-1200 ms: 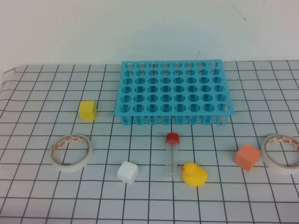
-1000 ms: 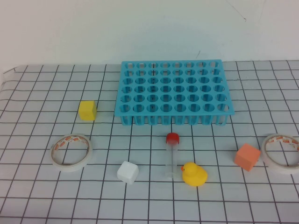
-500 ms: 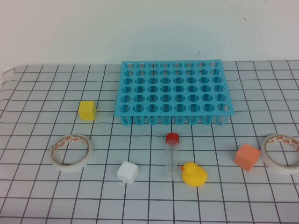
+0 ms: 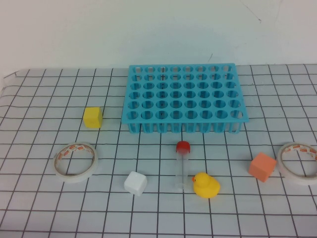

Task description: Place the test tubes

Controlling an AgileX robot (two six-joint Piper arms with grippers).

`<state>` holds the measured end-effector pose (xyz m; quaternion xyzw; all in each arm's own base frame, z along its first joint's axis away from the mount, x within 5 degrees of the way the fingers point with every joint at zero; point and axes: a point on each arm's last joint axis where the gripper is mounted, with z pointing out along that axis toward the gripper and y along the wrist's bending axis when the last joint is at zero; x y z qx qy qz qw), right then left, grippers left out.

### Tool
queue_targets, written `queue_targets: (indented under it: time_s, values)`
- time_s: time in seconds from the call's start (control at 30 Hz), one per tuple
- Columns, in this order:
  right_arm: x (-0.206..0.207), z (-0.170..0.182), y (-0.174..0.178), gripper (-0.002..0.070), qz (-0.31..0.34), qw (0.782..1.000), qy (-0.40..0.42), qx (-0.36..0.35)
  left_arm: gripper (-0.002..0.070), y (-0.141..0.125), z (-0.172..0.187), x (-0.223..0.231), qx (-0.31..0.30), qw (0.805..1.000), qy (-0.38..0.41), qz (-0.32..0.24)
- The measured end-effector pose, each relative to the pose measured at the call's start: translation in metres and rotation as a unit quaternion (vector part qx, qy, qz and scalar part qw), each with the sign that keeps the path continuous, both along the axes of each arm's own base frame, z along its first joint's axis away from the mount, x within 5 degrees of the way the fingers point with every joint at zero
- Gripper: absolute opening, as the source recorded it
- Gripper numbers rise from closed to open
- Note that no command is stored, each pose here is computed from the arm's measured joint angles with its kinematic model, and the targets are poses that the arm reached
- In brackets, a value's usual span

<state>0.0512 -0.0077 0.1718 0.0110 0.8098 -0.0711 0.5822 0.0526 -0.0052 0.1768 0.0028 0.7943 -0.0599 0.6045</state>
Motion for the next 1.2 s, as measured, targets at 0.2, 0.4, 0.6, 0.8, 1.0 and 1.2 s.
queue_targets:
  time_s: [0.2, 0.4, 0.6, 0.8, 1.0, 1.2]
  values:
    - [0.0, 0.0, 0.0, -0.0001, 0.0, 1.0, 0.0, 0.0, -0.0001, 0.0, 0.0, 0.0, 0.0, 1.0, 0.0, 0.0]
    - [0.0, 0.0, 0.0, -0.0001, 0.0, 1.0, 0.0, 0.0, -0.0001, 0.0, 0.0, 0.0, 0.0, 1.0, 0.0, 0.0]
    - [-0.0002, -0.0001, -0.001, -0.0001, 0.001, 1.0, 0.003, -0.02, -0.0001, 0.0, -0.0001, 0.0, 0.002, 1.0, 0.0, -0.001]
    - [-0.0003, -0.0001, -0.0017, -0.0001, 0.0, 1.0, 0.005, -0.03, -0.0001, 0.0, -0.0001, 0.0, 0.002, 1.0, 0.0, -0.001]
    - [-0.0003, 0.0, -0.0018, -0.0001, 0.0, 0.999, 0.005, -0.032, -0.0001, 0.0, -0.0001, 0.0, 0.002, 1.0, 0.0, -0.001]
    - [-0.0003, -0.0002, -0.0019, -0.0001, 0.0, 0.999, 0.006, -0.034, -0.0001, 0.0, -0.0001, 0.0, 0.002, 1.0, 0.0, -0.001]
